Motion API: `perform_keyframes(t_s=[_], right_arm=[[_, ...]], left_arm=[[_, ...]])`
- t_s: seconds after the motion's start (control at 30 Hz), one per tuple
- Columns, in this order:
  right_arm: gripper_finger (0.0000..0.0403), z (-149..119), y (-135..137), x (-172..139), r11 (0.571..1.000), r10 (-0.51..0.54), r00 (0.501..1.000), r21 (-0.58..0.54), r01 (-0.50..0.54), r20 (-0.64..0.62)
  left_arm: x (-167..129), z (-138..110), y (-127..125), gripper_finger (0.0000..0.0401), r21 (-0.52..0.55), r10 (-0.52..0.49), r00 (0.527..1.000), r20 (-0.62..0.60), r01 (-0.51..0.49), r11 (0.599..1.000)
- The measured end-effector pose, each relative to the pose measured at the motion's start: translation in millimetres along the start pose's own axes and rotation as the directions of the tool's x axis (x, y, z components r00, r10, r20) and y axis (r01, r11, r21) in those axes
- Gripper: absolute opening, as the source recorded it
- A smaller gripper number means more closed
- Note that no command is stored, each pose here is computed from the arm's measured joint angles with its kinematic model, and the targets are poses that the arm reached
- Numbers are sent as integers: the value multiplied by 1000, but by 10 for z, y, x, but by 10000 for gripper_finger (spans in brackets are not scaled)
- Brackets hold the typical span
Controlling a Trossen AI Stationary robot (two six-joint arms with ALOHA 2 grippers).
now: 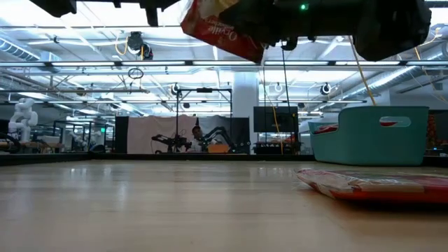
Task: Sort popcorn bags into baskets
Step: Put the red popcorn bag into the green bin
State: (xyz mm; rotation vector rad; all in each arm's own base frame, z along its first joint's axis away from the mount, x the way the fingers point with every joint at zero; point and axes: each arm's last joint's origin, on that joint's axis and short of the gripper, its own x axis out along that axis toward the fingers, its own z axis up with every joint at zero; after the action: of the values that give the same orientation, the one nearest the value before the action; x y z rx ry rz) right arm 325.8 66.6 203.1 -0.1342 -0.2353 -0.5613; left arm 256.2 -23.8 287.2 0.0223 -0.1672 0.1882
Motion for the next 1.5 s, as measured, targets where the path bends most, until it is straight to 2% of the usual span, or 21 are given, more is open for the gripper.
perform_keyframes(t_s=[0.1, 0.27, 0.47, 0.67, 0.9, 1.0, 1.1, 1.27, 1.4, 1.5], right_arm=[[228, -32, 18, -2, 999, 33, 999, 41, -32, -22], [225, -173, 23, 36, 964, 195, 977, 203, -174, -89], [224, -268, -50, 118, 925, 261, 956, 319, -208, -134], [224, -249, -126, 179, 942, 223, 969, 280, -187, -103], [224, -107, -201, 223, 972, 177, 983, 151, -182, 41], [221, -29, -179, 197, 962, 219, 968, 141, -235, 120], [196, 27, -137, 151, 950, 245, 955, 156, -271, 170], [105, 58, -107, 96, 944, 269, 952, 156, -290, 144], [32, 46, -168, 33, 936, 291, 955, 188, -298, 63], [9, 18, -229, -39, 928, 316, 948, 223, -298, -47]], left_arm=[[6, -8, 20, 2, 11, 9, 1000, -7, -9, 1000], [18, 72, 82, 3, -3, 34, 997, 76, -34, 999], [12, 196, 127, 3, -22, -1, 978, 207, 6, 1000], [10, 219, 133, 3, -51, -35, 972, 234, 48, 998], [2, 205, 74, 2, -48, -88, 971, 221, 101, 994], [2, 182, 56, 3, -40, -100, 975, 196, 110, 993], [8, 155, 62, 3, -21, -97, 981, 165, 102, 995], [14, 118, 60, 5, 32, -97, 988, 124, 94, 995], [18, 52, 49, 22, 94, -108, 993, 53, 103, 990], [17, -37, 46, 45, 117, -108, 993, -39, 112, 987]])
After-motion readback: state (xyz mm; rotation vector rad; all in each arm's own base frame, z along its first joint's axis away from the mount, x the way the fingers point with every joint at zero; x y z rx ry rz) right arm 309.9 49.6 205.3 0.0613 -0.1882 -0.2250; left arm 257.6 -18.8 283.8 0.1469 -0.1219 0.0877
